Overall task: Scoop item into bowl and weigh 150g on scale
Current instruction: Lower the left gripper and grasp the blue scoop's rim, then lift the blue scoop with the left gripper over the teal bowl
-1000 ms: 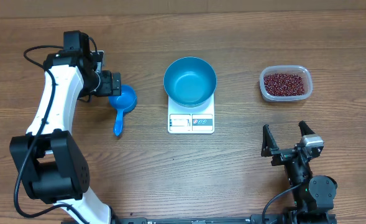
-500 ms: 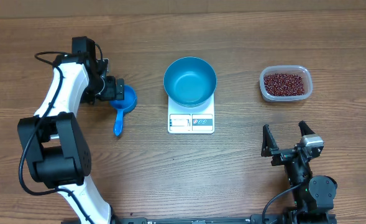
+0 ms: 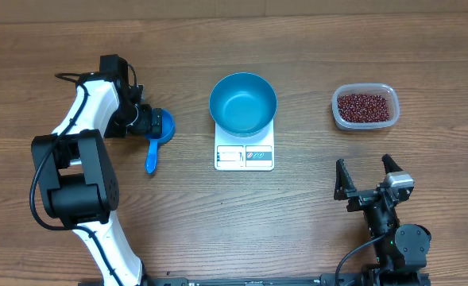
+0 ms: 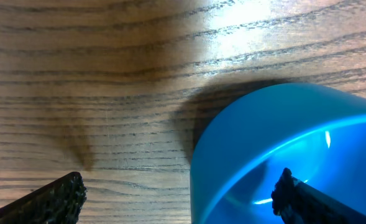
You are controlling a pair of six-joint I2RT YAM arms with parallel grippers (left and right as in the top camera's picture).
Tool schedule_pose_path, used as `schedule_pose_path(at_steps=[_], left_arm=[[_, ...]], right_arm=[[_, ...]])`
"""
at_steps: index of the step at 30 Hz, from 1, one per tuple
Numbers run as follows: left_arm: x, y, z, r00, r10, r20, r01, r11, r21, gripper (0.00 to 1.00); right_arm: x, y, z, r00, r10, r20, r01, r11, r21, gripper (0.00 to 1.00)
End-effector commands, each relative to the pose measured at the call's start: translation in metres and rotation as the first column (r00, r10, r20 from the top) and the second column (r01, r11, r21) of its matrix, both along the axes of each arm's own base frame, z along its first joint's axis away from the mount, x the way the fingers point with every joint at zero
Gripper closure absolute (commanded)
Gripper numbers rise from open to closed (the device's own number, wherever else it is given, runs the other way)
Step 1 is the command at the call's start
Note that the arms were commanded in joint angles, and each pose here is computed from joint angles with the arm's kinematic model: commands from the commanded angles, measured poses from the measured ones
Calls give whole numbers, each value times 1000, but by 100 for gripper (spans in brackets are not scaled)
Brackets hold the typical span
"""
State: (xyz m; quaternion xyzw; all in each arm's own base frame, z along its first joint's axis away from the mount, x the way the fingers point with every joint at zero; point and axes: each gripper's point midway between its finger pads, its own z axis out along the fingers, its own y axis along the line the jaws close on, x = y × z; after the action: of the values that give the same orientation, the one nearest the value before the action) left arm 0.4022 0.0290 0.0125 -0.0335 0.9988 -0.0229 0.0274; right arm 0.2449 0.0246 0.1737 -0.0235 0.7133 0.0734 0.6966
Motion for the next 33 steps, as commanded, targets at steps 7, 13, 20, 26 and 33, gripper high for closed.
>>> schedule_pose_path(at_steps=[7, 13, 20, 26, 33], left_arm=[[7, 1, -1, 1000, 17, 13, -17, 1000, 4, 1], [8, 1, -1, 1000, 17, 14, -17, 1000, 4, 7], [7, 1, -1, 1000, 16, 13, -16, 1000, 4, 33], [8, 1, -1, 1000, 15, 14, -15, 1000, 4, 62], [7, 1, -1, 1000, 15, 13, -15, 1000, 4, 96]], right_arm=[[0, -2, -2, 1000, -9, 4, 9, 1000, -9, 0], [0, -2, -2, 1000, -9, 4, 9, 1000, -9, 0], [0, -2, -2, 1000, -9, 4, 9, 1000, -9, 0], [0, -2, -2, 1000, -9, 4, 9, 1000, -9, 0], [0, -2, -2, 1000, -9, 4, 9, 1000, -9, 0]])
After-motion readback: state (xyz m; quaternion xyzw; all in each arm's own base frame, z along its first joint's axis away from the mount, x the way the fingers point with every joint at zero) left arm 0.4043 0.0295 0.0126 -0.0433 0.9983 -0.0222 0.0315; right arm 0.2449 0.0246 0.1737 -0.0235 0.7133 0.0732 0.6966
